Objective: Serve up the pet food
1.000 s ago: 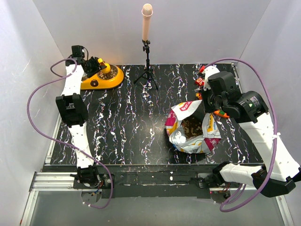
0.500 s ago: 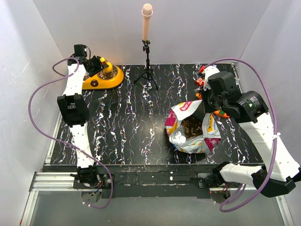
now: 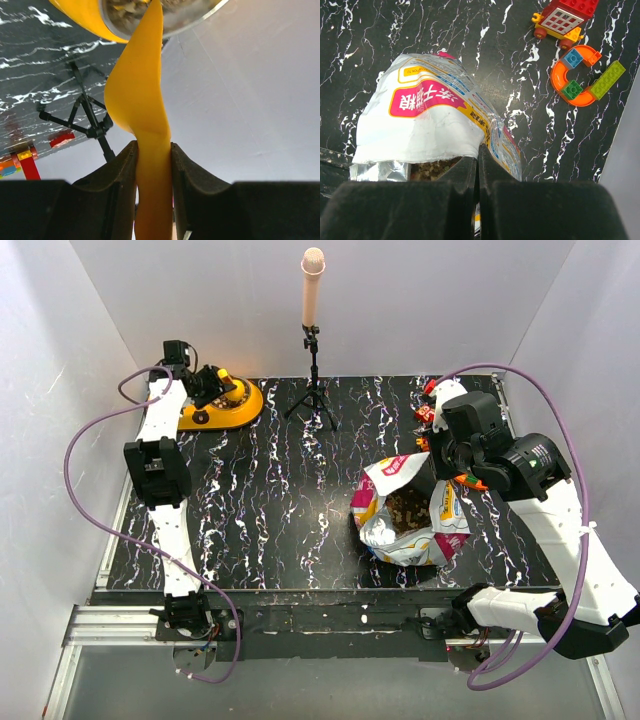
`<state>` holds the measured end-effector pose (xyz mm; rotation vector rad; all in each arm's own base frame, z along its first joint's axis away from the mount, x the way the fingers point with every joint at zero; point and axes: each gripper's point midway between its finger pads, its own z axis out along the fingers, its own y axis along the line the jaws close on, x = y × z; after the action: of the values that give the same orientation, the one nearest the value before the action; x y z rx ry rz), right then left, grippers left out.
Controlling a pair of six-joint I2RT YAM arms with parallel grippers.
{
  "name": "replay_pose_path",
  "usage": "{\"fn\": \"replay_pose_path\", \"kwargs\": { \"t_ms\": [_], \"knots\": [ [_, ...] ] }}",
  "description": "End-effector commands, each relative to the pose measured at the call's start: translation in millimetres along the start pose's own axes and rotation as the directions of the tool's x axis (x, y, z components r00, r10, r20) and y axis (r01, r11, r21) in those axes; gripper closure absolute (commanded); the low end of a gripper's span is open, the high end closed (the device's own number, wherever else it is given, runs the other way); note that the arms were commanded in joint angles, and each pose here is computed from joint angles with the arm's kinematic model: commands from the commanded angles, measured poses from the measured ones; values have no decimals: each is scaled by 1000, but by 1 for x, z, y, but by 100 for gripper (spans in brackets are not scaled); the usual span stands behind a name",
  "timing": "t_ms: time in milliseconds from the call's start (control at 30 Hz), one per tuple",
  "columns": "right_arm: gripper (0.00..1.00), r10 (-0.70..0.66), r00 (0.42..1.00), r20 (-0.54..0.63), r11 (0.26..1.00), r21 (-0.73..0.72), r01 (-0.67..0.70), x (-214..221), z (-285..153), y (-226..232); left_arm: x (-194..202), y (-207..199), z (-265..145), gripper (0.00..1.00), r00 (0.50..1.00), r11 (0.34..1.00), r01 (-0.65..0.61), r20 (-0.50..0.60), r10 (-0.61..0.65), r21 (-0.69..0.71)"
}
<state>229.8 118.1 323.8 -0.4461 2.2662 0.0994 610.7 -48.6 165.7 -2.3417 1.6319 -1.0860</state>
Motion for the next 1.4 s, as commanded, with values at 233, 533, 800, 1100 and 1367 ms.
{"fn": "replay_pose_path", "kwargs": {
  "t_ms": [233,533,800,1100,1367],
  "knots": [
    [99,125,913,389,992,-57,-112,-87,-46,-4,51,-36,-81,100,957,940,-270,-52,286,207],
    [99,167,911,377,983,-131,-126,-85,-51,7,68,-17,-118,100,804,774,-572,-3,595,269],
    [99,209,911,356,968,-210,-140,-76,-57,20,106,46,-179,100,488,443,-854,124,864,274],
    [99,252,903,348,952,-256,-167,-62,-52,27,105,171,-198,100,-6,-36,-988,196,981,148],
    [99,271,911,310,936,-304,-176,-62,-57,36,33,245,-198,100,-73,-85,-995,179,981,59]
  ]
}}
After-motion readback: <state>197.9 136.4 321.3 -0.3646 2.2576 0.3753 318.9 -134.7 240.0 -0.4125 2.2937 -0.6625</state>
